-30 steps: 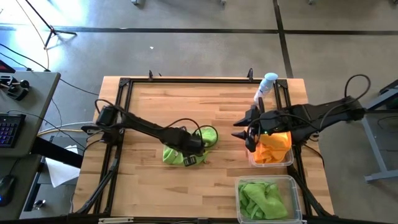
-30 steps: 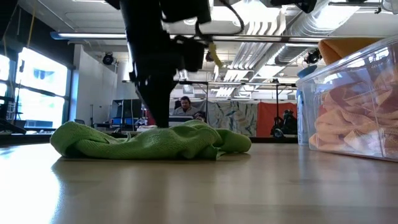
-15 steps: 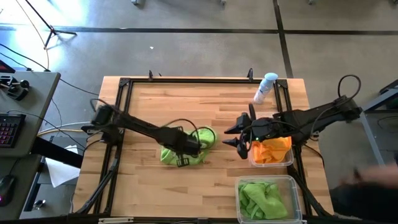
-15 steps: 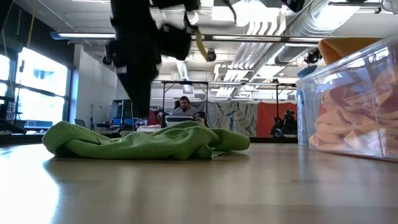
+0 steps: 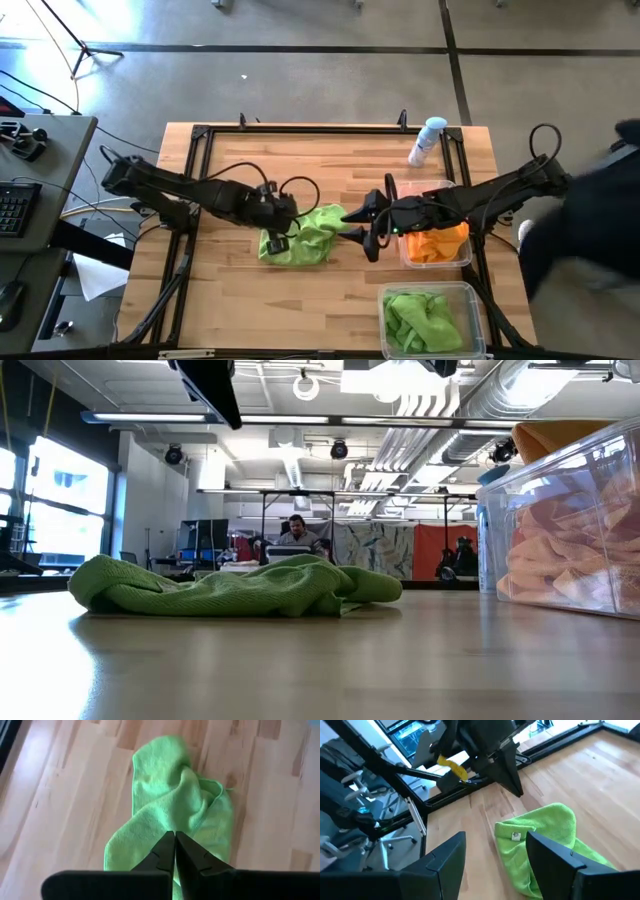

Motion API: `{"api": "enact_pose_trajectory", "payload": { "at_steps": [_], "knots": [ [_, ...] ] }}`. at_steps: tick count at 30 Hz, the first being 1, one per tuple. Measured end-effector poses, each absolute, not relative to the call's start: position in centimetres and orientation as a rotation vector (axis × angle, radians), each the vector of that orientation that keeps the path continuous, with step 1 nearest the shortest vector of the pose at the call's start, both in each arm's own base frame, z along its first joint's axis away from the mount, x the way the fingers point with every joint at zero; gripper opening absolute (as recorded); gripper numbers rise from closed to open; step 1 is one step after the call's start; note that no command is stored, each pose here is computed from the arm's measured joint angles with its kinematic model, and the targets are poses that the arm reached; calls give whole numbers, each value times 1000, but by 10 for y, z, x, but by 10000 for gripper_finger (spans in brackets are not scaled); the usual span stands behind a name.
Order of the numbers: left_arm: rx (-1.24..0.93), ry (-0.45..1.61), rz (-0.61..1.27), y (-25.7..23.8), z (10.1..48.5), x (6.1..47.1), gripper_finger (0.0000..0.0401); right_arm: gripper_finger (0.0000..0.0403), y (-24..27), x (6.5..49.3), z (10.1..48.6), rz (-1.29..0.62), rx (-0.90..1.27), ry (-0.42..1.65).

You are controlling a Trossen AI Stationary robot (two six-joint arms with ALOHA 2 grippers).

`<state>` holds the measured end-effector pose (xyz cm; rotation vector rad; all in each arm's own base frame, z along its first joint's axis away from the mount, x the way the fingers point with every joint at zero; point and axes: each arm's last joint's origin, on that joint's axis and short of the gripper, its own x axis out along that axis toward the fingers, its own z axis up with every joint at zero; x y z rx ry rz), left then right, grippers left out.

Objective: Sort microfiber towel by color & place in baskets
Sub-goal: Put the green towel into the bottom transparent bin

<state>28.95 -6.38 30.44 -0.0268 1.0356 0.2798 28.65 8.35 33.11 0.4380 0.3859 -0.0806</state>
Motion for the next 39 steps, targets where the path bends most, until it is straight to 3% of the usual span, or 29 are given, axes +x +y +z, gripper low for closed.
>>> {"api": "enact_pose_trajectory", "payload": {
  "at_steps": [6, 19, 25, 29, 32, 35, 39],
  "knots": [
    [-5, 1114, 272, -69, 281, 305, 27, 204, 87, 283, 327, -92, 502, 432],
    [29, 1373, 232, -74, 194, 346, 150, 204, 100, 275, 321, -140, 552, 482],
    [34, 1474, 258, -73, 155, 355, 168, 204, 102, 274, 321, -139, 550, 485],
    [38, 1519, 251, -74, 139, 358, 154, 204, 102, 274, 321, -141, 554, 486],
    [45, 1524, 220, -77, 136, 359, 105, 204, 102, 274, 320, -145, 549, 495],
    [33, 1515, 207, -78, 137, 360, 29, 204, 102, 273, 319, -147, 538, 506],
    [35, 1504, 195, -77, 147, 356, 11, 204, 101, 273, 318, -151, 532, 517]
  ]
}}
